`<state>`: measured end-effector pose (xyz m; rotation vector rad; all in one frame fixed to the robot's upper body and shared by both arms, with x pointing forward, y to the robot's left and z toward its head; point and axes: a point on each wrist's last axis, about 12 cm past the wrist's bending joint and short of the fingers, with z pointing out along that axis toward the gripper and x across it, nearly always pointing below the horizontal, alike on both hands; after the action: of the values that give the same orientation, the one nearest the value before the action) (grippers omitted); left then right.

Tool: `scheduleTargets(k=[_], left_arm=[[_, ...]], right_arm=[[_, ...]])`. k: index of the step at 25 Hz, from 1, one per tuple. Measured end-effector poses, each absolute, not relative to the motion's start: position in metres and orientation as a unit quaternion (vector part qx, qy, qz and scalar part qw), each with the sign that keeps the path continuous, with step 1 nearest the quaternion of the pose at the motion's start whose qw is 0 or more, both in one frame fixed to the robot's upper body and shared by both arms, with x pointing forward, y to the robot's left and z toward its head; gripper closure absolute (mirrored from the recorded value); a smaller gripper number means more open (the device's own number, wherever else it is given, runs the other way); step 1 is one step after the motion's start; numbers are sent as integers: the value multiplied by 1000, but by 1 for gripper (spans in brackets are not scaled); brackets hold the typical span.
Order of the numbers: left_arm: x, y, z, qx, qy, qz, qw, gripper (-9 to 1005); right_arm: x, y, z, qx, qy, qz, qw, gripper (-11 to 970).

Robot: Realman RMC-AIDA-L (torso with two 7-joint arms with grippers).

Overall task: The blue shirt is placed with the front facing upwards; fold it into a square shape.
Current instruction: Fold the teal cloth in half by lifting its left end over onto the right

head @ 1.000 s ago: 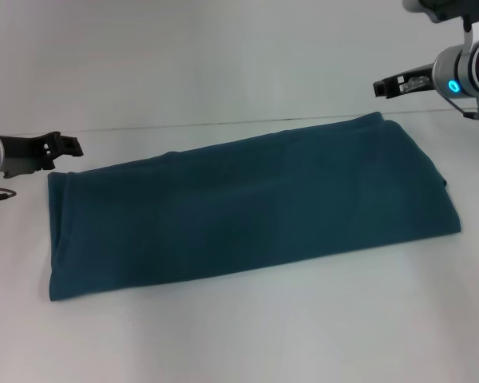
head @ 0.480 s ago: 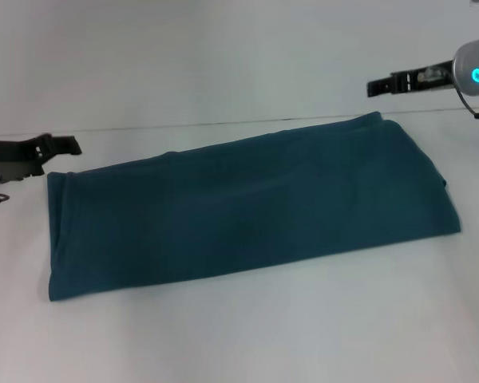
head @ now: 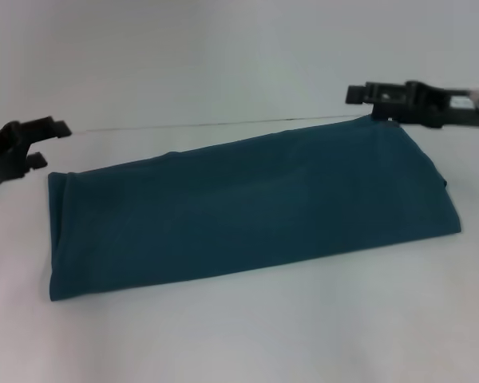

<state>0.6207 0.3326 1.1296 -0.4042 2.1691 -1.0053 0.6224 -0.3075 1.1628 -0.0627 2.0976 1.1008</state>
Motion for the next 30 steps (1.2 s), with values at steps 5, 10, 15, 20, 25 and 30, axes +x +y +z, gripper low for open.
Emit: scheduleTargets(k=[5,10,15,20,25,30], left_arm=[[590,346,1113,-161,820,-438,330,201],[566,355,1096,-176,821,-447,309,201],[558,357,1088,-185,827,-441,295,201],[561,354,1089,-129,843,-416,315,201],[569,350,1088,-76,852,-384,348,201],[571,346,1072,-203,845,-402,289,201]], right_arm=[[578,-323,1139,-44,790,496,357,62],[543,-339,1109,-21,790,503,350,62],[527,-347,1095,-13,797,496,345,62],[522,-350,1090,-26,807,481,342,62],[523,-352,1088,-27,811,471,346,62],[524,-349,1087,-26,810,474,344,62]])
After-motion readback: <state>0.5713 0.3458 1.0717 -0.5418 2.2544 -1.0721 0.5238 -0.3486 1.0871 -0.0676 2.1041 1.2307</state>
